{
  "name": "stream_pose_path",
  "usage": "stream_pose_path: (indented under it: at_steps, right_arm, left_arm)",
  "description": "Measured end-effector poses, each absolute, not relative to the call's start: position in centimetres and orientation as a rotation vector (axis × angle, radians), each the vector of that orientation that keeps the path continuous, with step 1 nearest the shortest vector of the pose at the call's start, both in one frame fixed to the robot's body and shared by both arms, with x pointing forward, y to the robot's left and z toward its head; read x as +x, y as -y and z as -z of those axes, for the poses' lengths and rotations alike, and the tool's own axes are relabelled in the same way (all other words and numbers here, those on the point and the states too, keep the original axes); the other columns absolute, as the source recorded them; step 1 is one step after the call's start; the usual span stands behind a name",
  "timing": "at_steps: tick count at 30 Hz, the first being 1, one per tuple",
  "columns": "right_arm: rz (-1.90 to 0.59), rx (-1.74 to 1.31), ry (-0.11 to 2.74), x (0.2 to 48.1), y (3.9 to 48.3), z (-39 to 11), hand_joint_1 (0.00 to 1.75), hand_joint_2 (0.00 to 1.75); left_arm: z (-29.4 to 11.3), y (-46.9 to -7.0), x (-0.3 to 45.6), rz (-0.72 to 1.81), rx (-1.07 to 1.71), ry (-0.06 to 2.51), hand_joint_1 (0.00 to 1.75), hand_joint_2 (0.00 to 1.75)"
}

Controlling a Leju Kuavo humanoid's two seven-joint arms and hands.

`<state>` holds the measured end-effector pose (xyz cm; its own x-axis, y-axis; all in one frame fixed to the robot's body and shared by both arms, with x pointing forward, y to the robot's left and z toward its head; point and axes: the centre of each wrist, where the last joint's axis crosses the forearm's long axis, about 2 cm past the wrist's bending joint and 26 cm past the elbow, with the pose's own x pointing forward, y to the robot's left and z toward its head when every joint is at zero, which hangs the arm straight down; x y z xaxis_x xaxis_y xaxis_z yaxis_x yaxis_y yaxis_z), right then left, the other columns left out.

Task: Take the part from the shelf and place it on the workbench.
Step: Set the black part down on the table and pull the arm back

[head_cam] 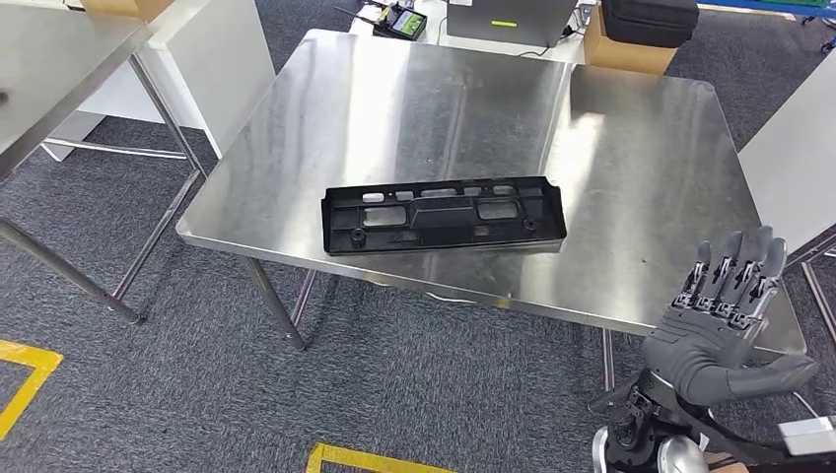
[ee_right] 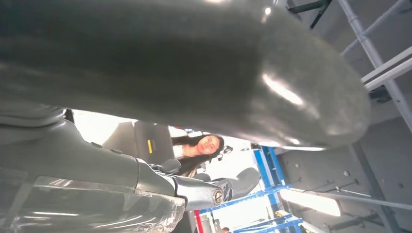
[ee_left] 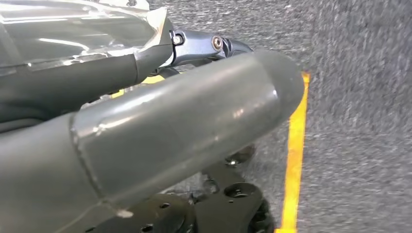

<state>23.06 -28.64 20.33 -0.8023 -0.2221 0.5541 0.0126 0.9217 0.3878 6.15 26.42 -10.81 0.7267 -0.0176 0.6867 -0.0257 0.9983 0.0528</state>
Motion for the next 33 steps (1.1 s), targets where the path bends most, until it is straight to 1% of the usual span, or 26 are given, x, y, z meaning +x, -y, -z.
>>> stream_pose_path:
  at_steps: [22, 33]
  right_arm:
    - [0.357, 0.091, 2.357, 23.7, 27.4, -18.7, 0.0, 0.0]
    - [0.164, -0.105, 2.133, 23.8, 26.4, -15.8, 0.0, 0.0]
  left_arm:
    - [10.8, -25.9, 5.8, -0.043, 0.077, 0.748, 0.0, 0.0]
    - [10.8, -25.8, 5.8, -0.031, 0.081, 0.733, 0.0, 0.0]
